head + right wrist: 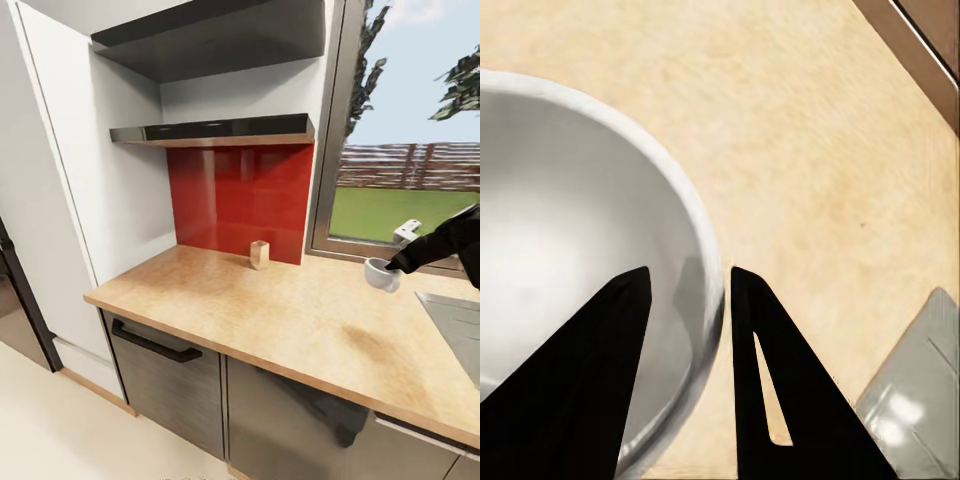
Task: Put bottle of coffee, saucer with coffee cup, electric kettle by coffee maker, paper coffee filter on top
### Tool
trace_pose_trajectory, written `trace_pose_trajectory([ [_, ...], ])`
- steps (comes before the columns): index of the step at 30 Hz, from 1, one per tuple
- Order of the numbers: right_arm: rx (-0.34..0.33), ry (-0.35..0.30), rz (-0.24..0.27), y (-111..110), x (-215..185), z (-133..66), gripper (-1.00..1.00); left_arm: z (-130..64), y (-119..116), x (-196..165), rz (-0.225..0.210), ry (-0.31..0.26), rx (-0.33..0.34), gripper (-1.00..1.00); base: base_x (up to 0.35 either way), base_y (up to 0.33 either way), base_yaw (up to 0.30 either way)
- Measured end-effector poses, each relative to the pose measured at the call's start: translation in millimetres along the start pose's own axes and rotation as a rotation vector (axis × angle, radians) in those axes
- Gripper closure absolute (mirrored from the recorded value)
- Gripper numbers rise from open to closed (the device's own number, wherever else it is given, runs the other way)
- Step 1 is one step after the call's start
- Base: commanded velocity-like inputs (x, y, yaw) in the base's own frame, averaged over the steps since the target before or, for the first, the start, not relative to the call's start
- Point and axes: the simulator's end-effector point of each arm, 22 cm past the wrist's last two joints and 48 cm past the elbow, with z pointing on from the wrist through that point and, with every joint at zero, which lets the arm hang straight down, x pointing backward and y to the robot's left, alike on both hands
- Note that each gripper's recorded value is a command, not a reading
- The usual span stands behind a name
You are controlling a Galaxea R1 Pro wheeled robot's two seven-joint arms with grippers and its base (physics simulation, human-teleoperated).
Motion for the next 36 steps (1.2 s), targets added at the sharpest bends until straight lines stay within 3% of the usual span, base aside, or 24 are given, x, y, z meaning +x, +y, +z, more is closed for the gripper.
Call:
trace_pose_trajectory([
  [14,-0.007,0.008,0.001,2.6,4.3,3.4,1.0,1.6,-3.1,2.5,-0.002,0.003,0.005,-1.0,-0.212,-0.162,-0.1],
  [36,-0.009,0.012,0.001,3.7,6.1,4.5,1.0,2.1,-3.8,3.3,-0.003,0.003,0.005,-1.0,-0.011,-0.008,-0.253],
])
